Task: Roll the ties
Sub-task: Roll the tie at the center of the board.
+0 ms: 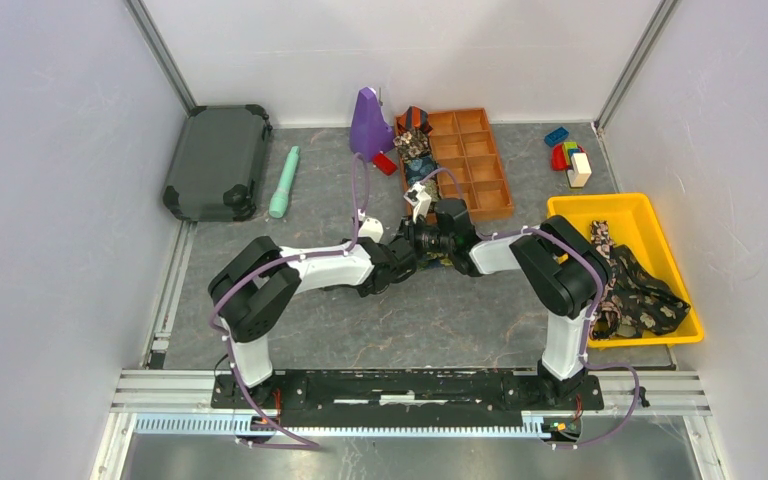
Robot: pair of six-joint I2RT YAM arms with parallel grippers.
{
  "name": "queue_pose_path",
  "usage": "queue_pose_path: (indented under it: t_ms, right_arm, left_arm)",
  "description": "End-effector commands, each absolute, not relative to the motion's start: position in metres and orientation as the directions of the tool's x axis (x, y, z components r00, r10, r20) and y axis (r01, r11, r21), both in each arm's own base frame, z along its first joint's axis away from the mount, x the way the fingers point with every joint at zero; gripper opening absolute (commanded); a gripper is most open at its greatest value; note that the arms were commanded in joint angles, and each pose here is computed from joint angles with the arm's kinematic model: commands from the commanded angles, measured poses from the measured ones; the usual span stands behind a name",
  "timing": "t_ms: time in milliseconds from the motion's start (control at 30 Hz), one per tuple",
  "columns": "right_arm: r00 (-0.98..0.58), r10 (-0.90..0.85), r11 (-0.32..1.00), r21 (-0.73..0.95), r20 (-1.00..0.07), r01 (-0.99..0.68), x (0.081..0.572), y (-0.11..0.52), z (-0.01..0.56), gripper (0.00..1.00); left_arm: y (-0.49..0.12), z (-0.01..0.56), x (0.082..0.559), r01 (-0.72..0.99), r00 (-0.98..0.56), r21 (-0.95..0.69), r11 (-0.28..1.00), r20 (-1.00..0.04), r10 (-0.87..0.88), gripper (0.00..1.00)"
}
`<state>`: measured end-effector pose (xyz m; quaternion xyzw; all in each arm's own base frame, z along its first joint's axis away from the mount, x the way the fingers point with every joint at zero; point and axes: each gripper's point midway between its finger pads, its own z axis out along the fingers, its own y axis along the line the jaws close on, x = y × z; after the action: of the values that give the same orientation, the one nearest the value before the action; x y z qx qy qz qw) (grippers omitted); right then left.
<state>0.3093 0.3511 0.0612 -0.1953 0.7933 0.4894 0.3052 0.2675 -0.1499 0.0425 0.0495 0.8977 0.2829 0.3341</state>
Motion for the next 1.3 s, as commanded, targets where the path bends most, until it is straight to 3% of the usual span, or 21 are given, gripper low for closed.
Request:
queue_pose_path:
  t_ms: [0, 200, 700, 867, 1067, 1267]
  right_arm:
    - [-0.692, 0.024, 0.416, 0.636, -0.722, -0.65, 0.315, 0.352, 0.085, 0.16]
    - [-0.691, 0.027, 0.413, 0.637, -0.722, -0.65, 0.315, 0.353, 0.085, 0.16]
    - [-0.68, 0.019, 0.394, 0.63, -0.733, -0.669, 0.313, 0.365, 0.086, 0.16]
    - [-0.66, -0.008, 0.38, 0.608, -0.751, -0.697, 0.307, 0.379, 0.09, 0.18]
    - [-0.634, -0.06, 0.326, 0.585, -0.771, -0.743, 0.298, 0.408, 0.096, 0.31]
    - [-0.65, -0.085, 0.242, 0.618, -0.755, -0.748, 0.291, 0.433, 0.099, 0.34]
  left_arm:
    - [-0.176, 0.026, 0.269, -0.133, -0.767, 0.383, 0.914, -0.624, 0.15, 0.23]
    - [-0.18, 0.035, 0.27, -0.119, -0.759, 0.353, 0.928, -0.636, 0.144, 0.38]
    - [-0.178, 0.063, 0.266, -0.122, -0.737, 0.287, 0.95, -0.668, 0.107, 0.52]
    - [-0.175, 0.067, 0.264, -0.12, -0.729, 0.279, 0.953, -0.676, 0.106, 0.52]
    - [-0.176, 0.068, 0.26, -0.093, -0.732, 0.255, 0.962, -0.673, 0.108, 0.5]
    - [-0.176, 0.064, 0.259, -0.071, -0.726, 0.228, 0.971, -0.68, 0.106, 0.48]
